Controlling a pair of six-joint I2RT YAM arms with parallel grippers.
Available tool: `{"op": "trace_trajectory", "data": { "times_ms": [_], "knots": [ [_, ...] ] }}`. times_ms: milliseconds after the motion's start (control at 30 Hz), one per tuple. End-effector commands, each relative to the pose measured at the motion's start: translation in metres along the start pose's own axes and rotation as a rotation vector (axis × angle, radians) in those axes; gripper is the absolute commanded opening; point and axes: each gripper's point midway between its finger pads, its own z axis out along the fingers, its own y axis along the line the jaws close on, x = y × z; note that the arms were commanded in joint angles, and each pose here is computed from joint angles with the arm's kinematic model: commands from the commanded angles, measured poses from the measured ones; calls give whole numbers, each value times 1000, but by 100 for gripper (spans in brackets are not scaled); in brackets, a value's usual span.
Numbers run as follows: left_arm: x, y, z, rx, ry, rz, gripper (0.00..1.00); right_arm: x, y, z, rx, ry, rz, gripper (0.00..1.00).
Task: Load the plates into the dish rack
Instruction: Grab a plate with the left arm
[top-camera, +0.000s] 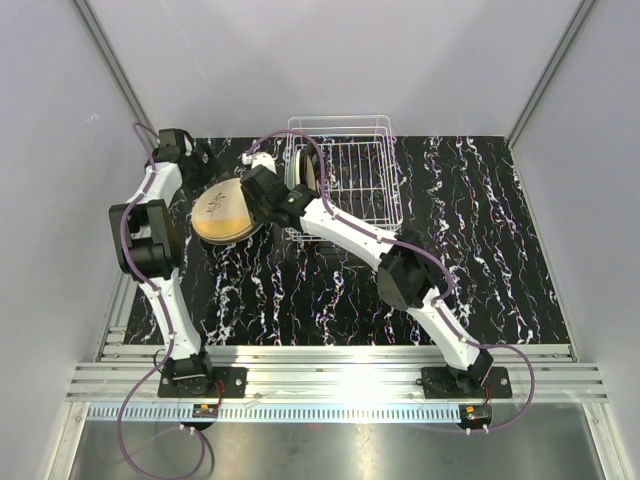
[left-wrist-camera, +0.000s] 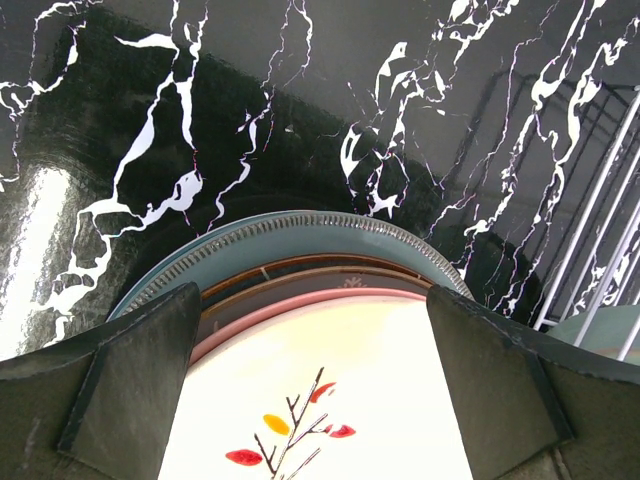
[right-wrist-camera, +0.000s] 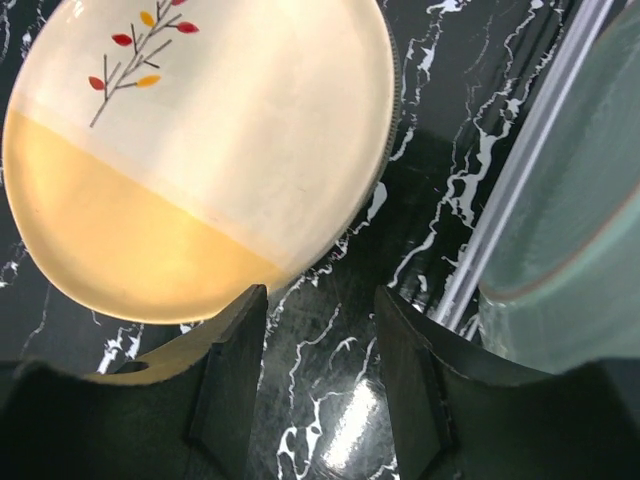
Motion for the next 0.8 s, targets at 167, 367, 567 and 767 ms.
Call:
{"op": "trace_trajectory", "data": {
  "times_ms": [167,367,567,767],
  "knots": [
    [36,-3,-16,24,147,-78,99,-24,16,11,-27,-71,103,53],
    [38,-5,-16,36,156,-85,99,-13,14,24,-4,-56,135,50],
    [38,-7,-16,39,156,-88,99,-17,16,27,-17,-67,157,39],
    [36,-10,-19,50,152,-88,99,-26,16,23,-18,-87,154,21]
  ]
}}
